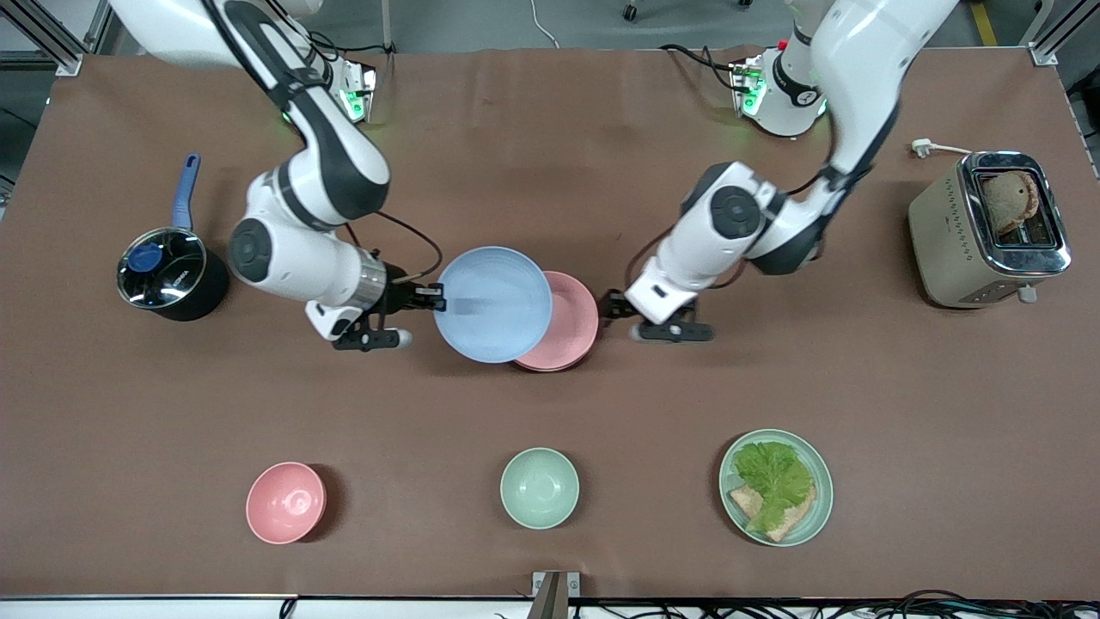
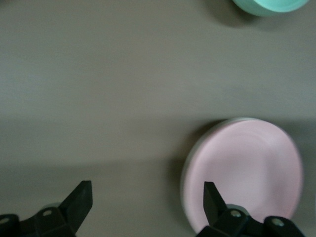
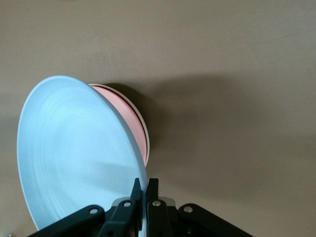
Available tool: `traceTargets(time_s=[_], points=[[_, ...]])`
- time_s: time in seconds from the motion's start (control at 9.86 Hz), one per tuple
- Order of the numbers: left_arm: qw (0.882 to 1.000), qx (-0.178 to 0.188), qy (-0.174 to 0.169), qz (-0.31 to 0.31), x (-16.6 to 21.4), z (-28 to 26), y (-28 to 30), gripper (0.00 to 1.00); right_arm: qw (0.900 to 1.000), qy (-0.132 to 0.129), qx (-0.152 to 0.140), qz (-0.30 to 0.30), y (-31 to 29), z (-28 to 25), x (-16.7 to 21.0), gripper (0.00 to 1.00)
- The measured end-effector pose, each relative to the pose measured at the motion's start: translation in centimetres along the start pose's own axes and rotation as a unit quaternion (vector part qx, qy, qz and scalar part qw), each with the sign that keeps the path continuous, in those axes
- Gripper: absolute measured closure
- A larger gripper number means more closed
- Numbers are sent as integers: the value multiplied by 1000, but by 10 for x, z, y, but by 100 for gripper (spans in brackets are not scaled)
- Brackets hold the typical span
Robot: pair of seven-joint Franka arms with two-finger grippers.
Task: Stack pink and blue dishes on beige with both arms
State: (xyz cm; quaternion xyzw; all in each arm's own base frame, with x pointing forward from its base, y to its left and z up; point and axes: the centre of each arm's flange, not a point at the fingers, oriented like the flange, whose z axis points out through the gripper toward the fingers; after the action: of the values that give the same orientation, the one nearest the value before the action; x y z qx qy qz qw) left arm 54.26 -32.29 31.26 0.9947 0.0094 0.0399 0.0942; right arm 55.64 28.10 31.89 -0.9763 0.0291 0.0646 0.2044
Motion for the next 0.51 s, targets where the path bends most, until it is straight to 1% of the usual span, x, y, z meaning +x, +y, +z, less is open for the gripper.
traceTargets(time_s=[0.1, 0.2, 0.3, 0.41, 0.51], points=[[999, 41, 0, 13, 12, -38, -30, 0, 1000, 9, 6, 4, -7, 19, -4, 95], [997, 69, 12, 33, 26, -82, -65, 0, 1000, 19, 11, 5, -15, 41, -7, 95], [995, 89, 26, 46, 37, -125, -100, 0, 1000, 23, 13, 8, -19, 65, -12, 95], [993, 105, 32, 47, 42, -163, -131, 0, 1000, 21, 11, 11, -20, 84, -18, 95], [992, 117, 29, 44, 43, -198, -154, 0, 1000, 19, 10, 12, -20, 93, -22, 95]])
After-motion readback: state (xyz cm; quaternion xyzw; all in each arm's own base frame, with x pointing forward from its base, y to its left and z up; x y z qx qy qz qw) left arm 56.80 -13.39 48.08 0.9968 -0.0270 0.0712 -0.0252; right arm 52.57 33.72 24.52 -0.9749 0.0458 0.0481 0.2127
